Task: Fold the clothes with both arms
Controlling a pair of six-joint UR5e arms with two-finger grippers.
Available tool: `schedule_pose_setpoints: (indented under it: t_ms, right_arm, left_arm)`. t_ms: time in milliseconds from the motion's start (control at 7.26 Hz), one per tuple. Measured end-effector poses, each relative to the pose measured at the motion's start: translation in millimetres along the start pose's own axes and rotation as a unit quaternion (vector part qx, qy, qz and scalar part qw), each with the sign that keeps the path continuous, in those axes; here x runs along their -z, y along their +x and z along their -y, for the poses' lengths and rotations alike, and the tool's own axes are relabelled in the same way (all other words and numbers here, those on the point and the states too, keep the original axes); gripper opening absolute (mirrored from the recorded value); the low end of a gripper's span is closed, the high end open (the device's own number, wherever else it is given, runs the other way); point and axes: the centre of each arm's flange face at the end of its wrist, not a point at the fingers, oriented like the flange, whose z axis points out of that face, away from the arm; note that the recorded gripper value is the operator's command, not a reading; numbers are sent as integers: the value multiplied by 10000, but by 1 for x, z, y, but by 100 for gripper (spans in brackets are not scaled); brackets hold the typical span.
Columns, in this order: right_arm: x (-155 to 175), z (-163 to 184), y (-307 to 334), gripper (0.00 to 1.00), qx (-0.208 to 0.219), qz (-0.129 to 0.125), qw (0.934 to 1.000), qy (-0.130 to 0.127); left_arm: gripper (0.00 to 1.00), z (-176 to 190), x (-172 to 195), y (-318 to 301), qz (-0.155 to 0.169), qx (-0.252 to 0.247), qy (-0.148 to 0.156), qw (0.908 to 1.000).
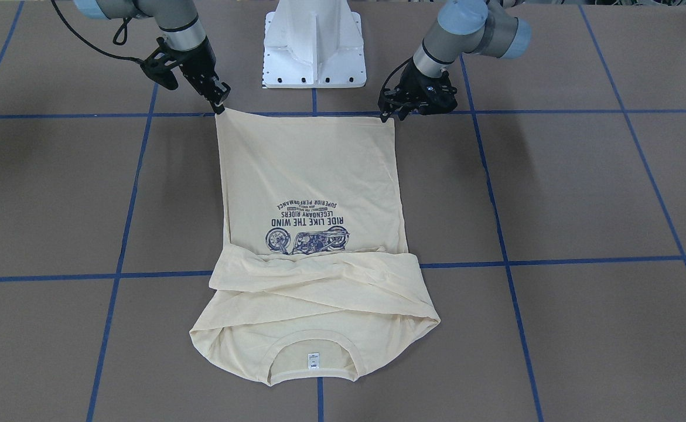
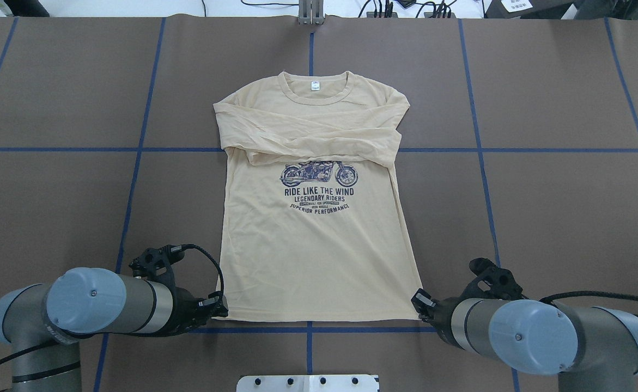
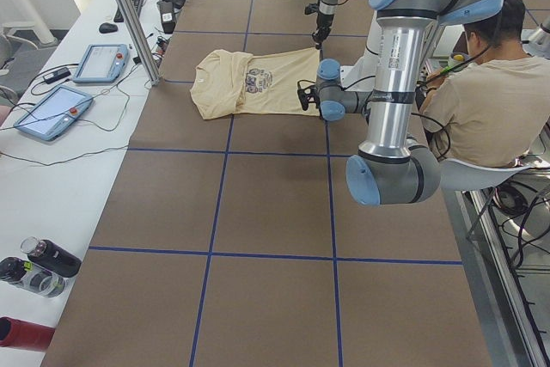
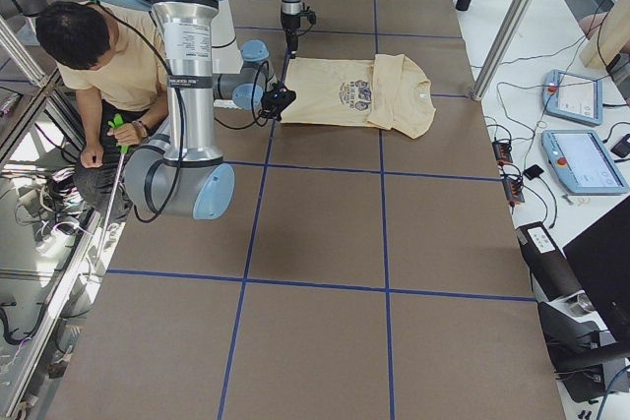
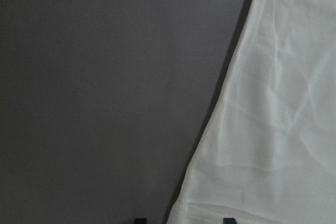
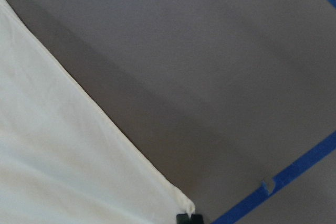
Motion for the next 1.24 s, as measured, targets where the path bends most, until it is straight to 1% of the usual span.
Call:
schedule_pose_setpoints:
  t_ms: [138,275,551,964,1239]
  right_arm:
    - [0,0,0,0,1,2,10000,-1]
    - [0,0,0,0,3,2,10000,-1]
    - [0,0,0,0,2,2,10000,-3]
    - [0,0,0,0,4,-1,10000,-3]
    - [5,0,-1,0,-1,28,10000,-26]
  left_arm:
    - [48,0,-1,-1,13,2,1,10000]
    - [43,0,-3,-1,25,3,0,10000]
    - [0,0,-4,-2,35,4,-1,10000]
    - [0,1,-2,-2,31,8,6,10000]
    - [0,1,10,2,-66,-2,12,10000]
